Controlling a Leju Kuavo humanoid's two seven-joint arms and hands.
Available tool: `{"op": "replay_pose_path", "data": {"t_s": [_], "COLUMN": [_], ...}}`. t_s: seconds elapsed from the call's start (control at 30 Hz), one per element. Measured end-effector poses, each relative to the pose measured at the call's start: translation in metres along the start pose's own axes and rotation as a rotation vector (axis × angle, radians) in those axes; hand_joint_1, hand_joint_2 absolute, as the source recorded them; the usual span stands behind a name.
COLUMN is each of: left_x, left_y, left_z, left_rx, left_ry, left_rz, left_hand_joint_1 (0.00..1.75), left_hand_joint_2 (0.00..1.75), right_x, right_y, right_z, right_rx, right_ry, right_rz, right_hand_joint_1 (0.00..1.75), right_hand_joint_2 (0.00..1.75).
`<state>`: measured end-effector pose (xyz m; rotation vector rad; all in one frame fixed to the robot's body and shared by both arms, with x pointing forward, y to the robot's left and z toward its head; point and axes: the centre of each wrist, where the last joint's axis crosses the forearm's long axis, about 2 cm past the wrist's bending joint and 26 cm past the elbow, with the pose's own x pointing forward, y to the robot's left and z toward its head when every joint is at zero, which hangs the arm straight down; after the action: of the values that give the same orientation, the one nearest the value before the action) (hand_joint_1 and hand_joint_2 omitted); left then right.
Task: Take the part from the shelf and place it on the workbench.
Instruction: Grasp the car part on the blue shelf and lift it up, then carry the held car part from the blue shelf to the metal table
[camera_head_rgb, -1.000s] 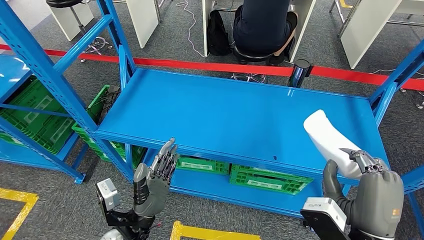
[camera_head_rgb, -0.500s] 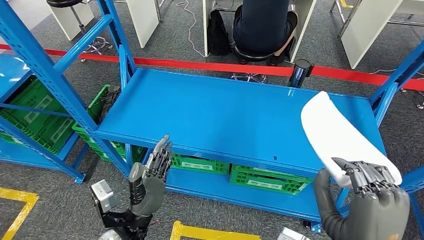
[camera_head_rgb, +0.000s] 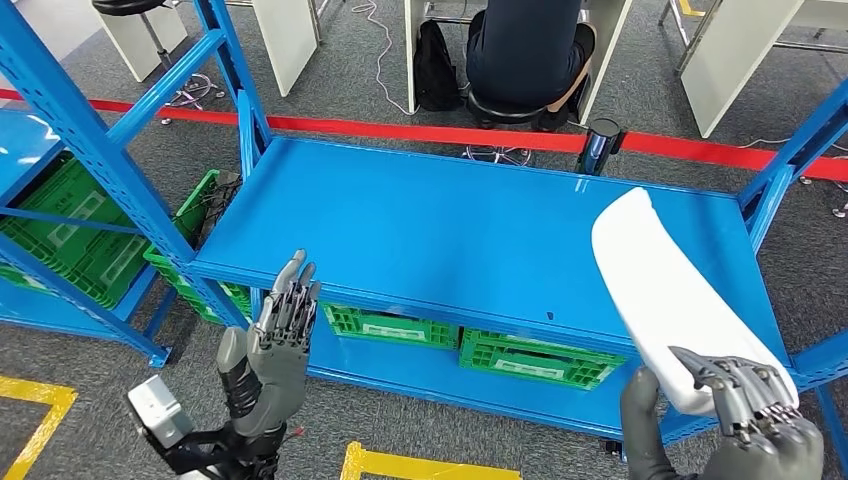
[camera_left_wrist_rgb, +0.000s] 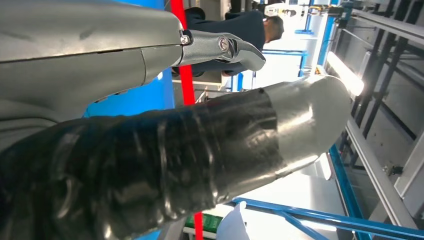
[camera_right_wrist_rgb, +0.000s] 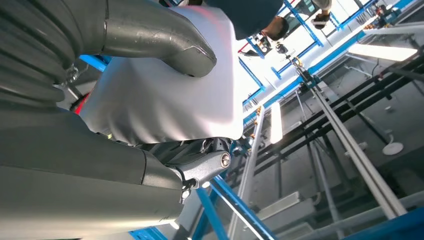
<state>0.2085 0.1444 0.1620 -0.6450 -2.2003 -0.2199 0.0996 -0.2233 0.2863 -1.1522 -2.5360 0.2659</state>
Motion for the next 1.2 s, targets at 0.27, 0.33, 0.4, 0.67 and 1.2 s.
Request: {"op": "replay_pose_path", "data": {"t_s": [0.27, 0.33, 0.4, 0.67, 1.2], "left_x": [0.005, 0.007, 0.008, 0.009, 0.009], "left_y": [0.0, 0.0, 0.0, -0.002, -0.009], "left_z": [0.0, 0.0, 0.0, 0.0, 0.0], "left_rx": [0.004, 0.006, 0.007, 0.007, -0.007], "left_ry": [-0.017, -0.02, -0.02, -0.02, -0.022], "left_rz": [-0.002, -0.006, -0.011, -0.033, -0.027], "left_hand_joint_1": [0.0, 0.0, 0.0, 0.0, 0.0], "left_hand_joint_2": [0.0, 0.0, 0.0, 0.0, 0.0], "right_x": [0.006, 0.007, 0.006, -0.009, -0.015], "right_y": [-0.005, -0.007, -0.009, -0.013, -0.017], "right_z": [-0.004, -0.006, -0.007, -0.002, 0.003], "right_rx": [-0.017, -0.006, 0.003, -0.099, -0.105], "right_ry": [0.042, 0.055, 0.051, 0.043, 0.127], "right_rz": [-0.061, -0.127, -0.215, -0.411, -0.22], "right_hand_joint_1": [1.75, 1.75, 1.75, 1.75, 1.75], "right_hand_joint_2": [1.75, 1.75, 1.75, 1.75, 1.75]}}
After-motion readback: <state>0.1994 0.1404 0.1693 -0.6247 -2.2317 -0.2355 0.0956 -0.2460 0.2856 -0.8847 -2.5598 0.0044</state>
